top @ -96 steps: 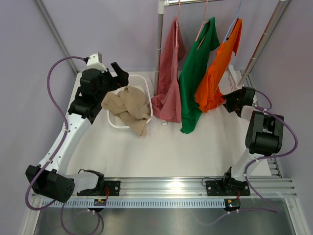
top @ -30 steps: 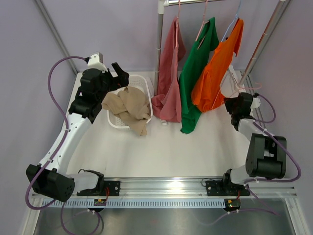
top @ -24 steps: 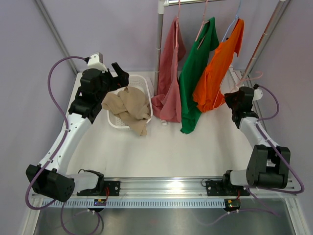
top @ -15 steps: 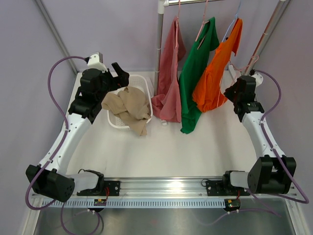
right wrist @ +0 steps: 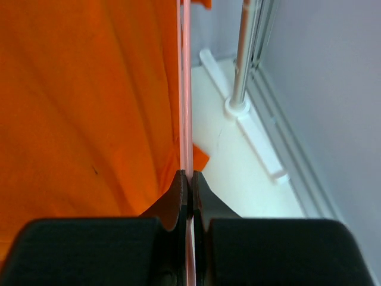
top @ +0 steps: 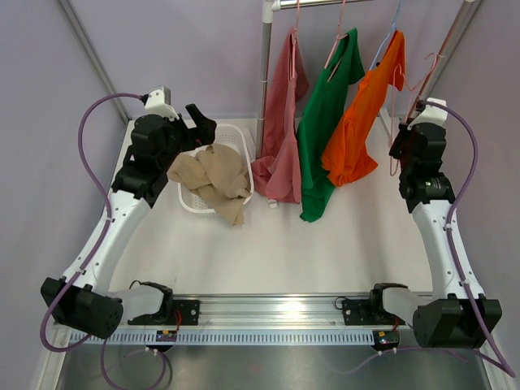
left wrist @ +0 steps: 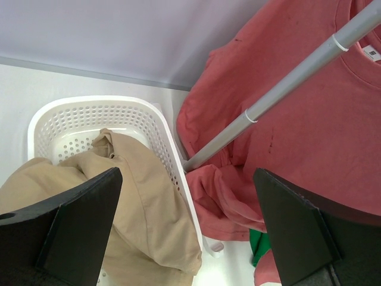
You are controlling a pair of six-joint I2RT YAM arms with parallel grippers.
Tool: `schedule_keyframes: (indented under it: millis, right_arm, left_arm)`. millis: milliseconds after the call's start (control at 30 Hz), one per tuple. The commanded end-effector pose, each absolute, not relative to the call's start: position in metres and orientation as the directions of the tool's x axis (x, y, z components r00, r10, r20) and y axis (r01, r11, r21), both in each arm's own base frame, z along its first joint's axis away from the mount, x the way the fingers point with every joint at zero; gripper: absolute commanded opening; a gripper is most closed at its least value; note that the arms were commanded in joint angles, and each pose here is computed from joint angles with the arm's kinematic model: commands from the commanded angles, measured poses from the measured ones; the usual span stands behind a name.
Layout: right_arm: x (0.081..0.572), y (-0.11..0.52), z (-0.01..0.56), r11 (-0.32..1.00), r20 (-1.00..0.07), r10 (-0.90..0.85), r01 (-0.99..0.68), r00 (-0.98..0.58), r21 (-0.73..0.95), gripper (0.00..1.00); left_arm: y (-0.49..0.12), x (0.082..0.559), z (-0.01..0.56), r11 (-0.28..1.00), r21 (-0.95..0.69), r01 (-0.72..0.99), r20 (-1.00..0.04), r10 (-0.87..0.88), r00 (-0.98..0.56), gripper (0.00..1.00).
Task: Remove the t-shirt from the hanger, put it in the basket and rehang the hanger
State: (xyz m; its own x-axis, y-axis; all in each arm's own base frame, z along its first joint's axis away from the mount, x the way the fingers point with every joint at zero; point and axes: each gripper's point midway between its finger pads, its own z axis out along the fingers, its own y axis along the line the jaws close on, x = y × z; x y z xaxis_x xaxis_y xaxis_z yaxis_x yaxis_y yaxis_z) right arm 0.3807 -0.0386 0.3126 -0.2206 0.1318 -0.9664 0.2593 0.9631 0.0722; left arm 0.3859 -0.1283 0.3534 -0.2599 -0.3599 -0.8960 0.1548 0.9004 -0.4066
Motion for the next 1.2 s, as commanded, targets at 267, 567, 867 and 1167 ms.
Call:
schedule_keyframes:
  millis: [267,567,867,1167]
  right_arm:
    - [0.383,-0.046,0.45,0.969,-0.997,-0.078,0.236,0.021,-0.07,0.0]
    - [0.417,-0.041,0.488,0.975,-0.996,-0.093,0.204,0.008,-0.089,0.0]
    - [0.46,-0.042,0.495,0.973,-0.993,-0.109,0.198,-0.038,-0.115,0.0]
    - [0.497,-0.045,0.481,0.972,-0.989,-0.102,0.199,-0.106,-0.122,0.0]
  left_arm:
    - [-0.133,0.375,0.386,0.883,-0.411,0.227,-0.908,-0.374,-0.188,0.99]
    - [-0.127,0.361,0.401,0.883,-0.403,0.242,-0.915,-0.378,-0.145,0.99]
    - [-0.128,0.361,0.402,0.881,-0.403,0.247,-0.915,-0.377,-0.146,0.99]
    - [-0.129,0.362,0.398,0.88,-0.407,0.246,-0.912,-0.378,-0.158,0.99]
